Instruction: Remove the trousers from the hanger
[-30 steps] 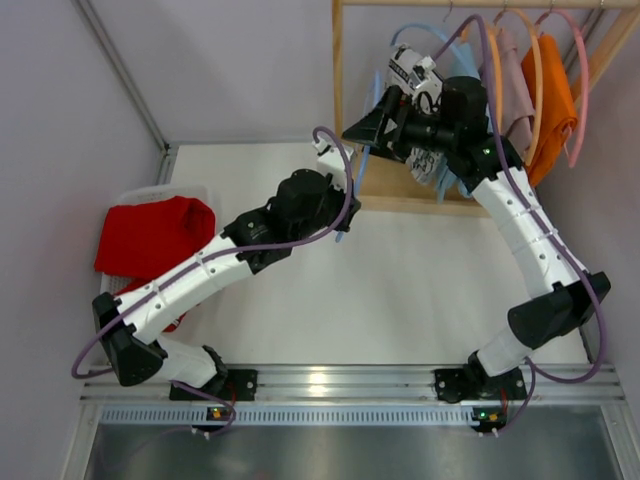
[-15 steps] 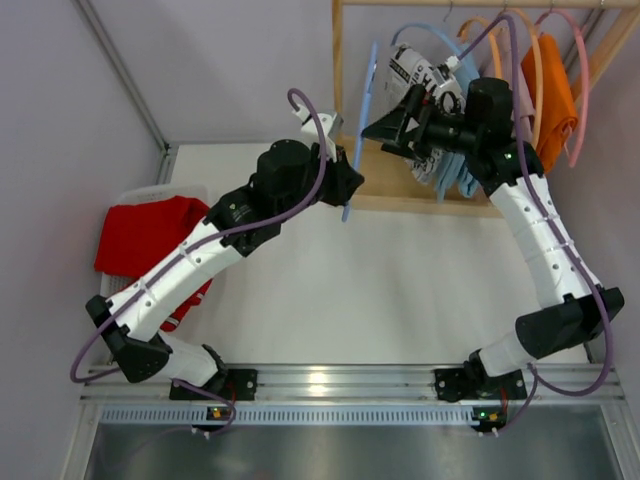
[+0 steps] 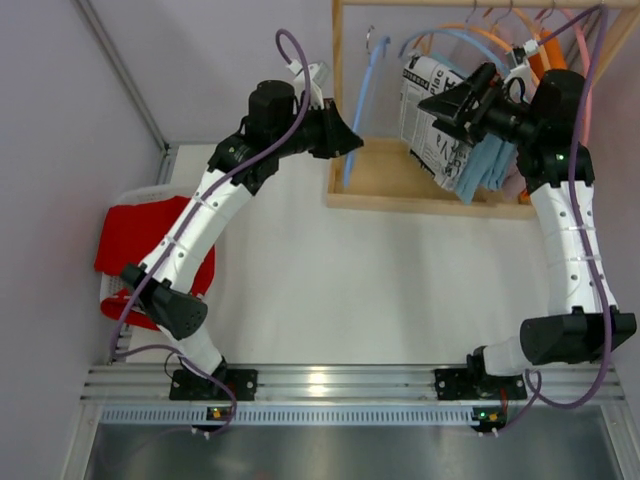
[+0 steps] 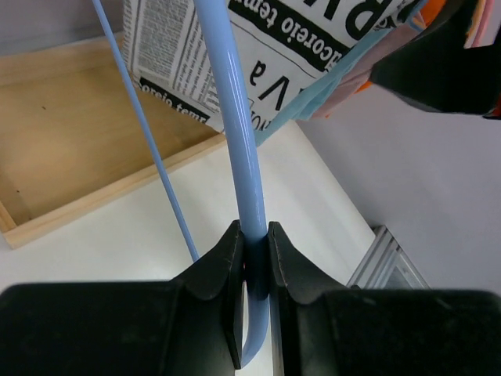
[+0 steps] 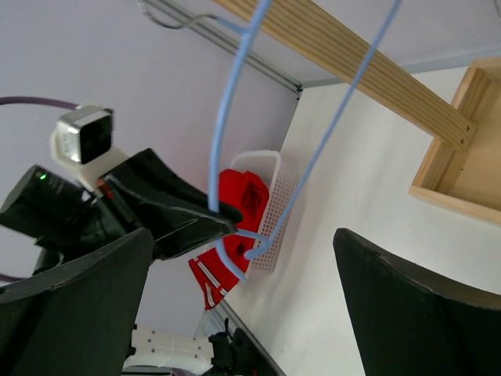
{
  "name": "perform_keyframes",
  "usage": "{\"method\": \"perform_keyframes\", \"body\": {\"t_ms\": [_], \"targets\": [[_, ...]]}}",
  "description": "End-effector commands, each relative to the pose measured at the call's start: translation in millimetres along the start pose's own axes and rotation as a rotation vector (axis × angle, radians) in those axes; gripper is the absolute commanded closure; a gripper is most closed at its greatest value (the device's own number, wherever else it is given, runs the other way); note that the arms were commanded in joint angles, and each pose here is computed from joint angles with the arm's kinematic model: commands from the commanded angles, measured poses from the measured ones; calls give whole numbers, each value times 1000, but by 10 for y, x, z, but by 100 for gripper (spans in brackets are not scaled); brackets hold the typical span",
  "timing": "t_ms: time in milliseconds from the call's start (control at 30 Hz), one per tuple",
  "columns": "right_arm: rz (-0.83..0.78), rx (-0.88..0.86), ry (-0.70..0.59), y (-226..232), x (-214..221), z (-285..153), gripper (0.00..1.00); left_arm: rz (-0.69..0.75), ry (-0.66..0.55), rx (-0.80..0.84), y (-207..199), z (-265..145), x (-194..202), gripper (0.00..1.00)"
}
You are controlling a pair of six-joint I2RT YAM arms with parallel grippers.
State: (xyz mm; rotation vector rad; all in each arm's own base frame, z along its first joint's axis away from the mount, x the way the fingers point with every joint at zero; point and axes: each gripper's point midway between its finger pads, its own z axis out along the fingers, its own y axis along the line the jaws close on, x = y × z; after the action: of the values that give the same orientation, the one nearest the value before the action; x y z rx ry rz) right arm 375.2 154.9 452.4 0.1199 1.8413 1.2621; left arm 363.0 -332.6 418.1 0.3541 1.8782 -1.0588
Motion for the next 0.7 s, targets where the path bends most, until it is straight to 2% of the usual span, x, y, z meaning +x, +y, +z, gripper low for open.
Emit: {"method": "perform_keyframes", "body": {"t_ms": [0, 133, 400, 667], "targets": [[-89, -99, -59, 410, -93, -235, 1, 38, -24, 178, -452, -192, -235, 100], [-109, -159, -48, 553, -42, -307, 1, 61, -70, 142, -360, -238, -393, 100], [-126, -214, -21, 613, 144, -388, 1, 119, -170, 139, -463, -391, -729, 100], [-194, -274, -24, 822, 194, -486, 1, 114, -237, 102, -254, -350, -1045, 100]]}}
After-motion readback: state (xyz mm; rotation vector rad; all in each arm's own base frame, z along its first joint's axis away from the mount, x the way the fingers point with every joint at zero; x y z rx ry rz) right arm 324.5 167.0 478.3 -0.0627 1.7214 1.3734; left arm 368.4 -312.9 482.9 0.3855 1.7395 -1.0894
